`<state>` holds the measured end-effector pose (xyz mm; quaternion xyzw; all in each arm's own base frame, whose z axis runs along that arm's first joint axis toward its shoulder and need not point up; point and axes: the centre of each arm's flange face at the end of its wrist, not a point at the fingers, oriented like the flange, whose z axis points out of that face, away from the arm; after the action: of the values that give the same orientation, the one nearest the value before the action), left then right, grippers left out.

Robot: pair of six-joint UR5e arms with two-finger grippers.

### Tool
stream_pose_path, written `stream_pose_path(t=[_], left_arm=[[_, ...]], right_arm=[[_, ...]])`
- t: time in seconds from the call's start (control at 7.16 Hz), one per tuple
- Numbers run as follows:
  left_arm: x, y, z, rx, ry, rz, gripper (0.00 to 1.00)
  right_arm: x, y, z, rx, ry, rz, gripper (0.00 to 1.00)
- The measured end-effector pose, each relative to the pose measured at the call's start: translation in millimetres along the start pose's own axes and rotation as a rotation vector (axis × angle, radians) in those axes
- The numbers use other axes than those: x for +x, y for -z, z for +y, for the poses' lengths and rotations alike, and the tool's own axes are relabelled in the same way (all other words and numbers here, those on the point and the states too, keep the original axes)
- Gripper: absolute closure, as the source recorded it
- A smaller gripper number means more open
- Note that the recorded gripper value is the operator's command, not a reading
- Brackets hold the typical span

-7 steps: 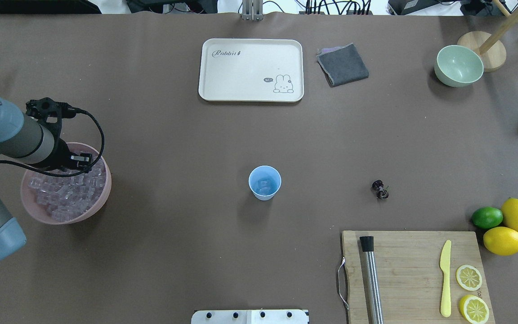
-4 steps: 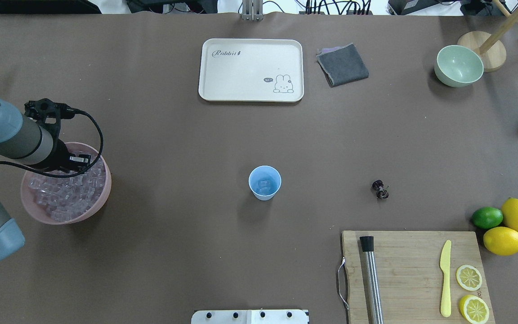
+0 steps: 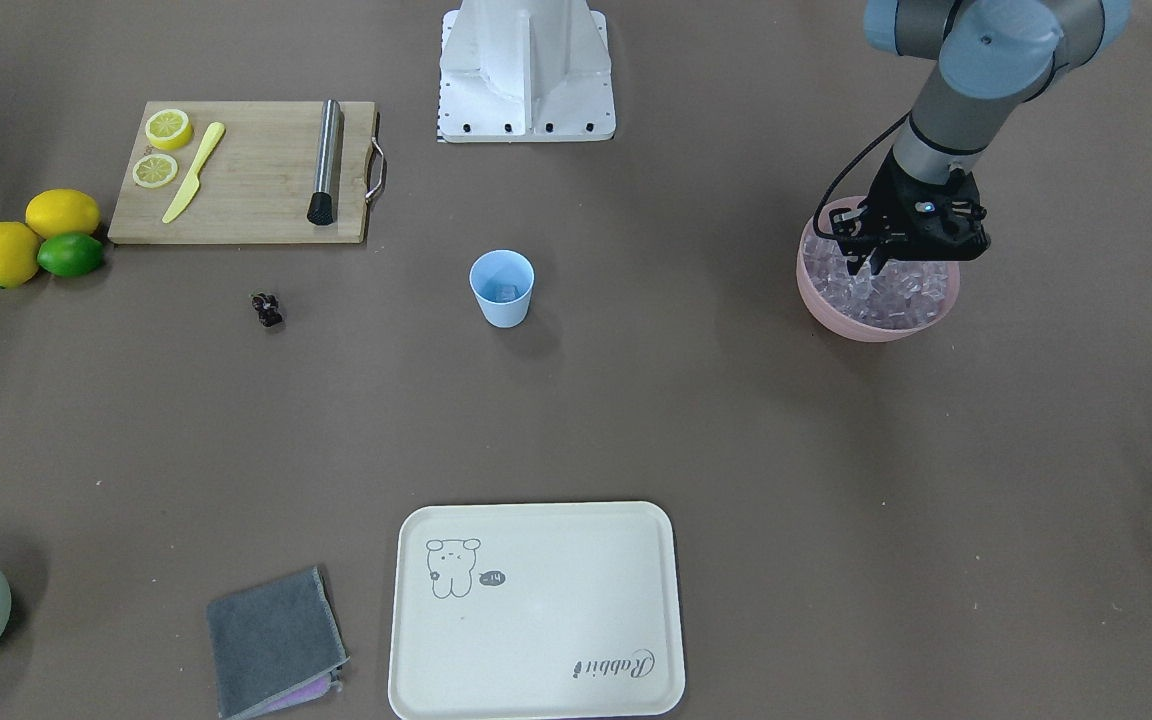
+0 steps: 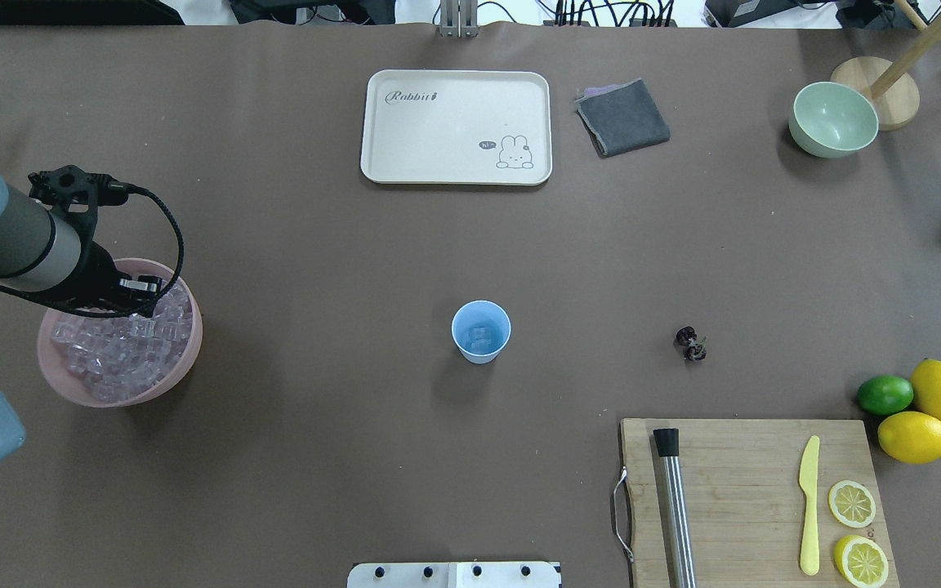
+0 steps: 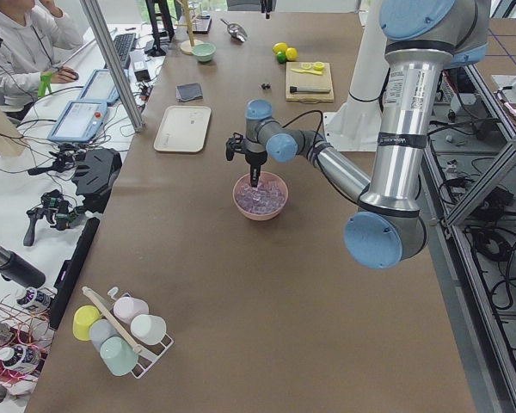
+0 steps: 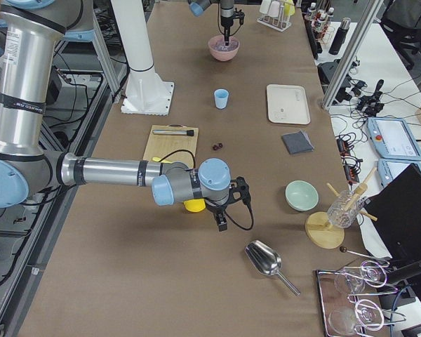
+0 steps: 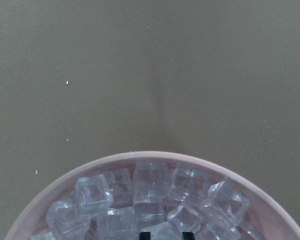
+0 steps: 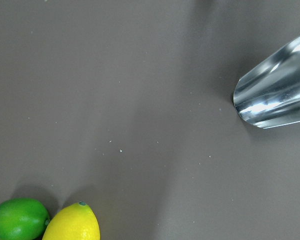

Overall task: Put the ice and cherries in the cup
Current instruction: 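Lower the left gripper into the pink bowl and grasp a third ice cube, then carry the ice cube with the left gripper to the blue cup and release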

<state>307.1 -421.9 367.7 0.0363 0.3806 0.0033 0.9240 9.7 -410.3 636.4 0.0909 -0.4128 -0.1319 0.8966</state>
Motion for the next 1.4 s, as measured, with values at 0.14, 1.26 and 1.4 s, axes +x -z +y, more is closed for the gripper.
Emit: stream_pose_path(t=[0.14,1.26,1.4], left_arm=[[23.1,22.6,-4.7,0.003,0.007,0.028,1.0],[337.8,18.0,0.0,-0.044,0.172,0.226,1.0],[345.7,8.5,-3.9,-0.037,0.175,0.226,1.0]], right_arm=[[0.1,-0.1,0.3,-0.001,-0.001,0.0,0.0],[-26.2,8.3,-19.0,0.023,-0.016,-0.023,0.0],[-56.7,11.4,-32.4,0.039,-0.052,-0.044,0.0]])
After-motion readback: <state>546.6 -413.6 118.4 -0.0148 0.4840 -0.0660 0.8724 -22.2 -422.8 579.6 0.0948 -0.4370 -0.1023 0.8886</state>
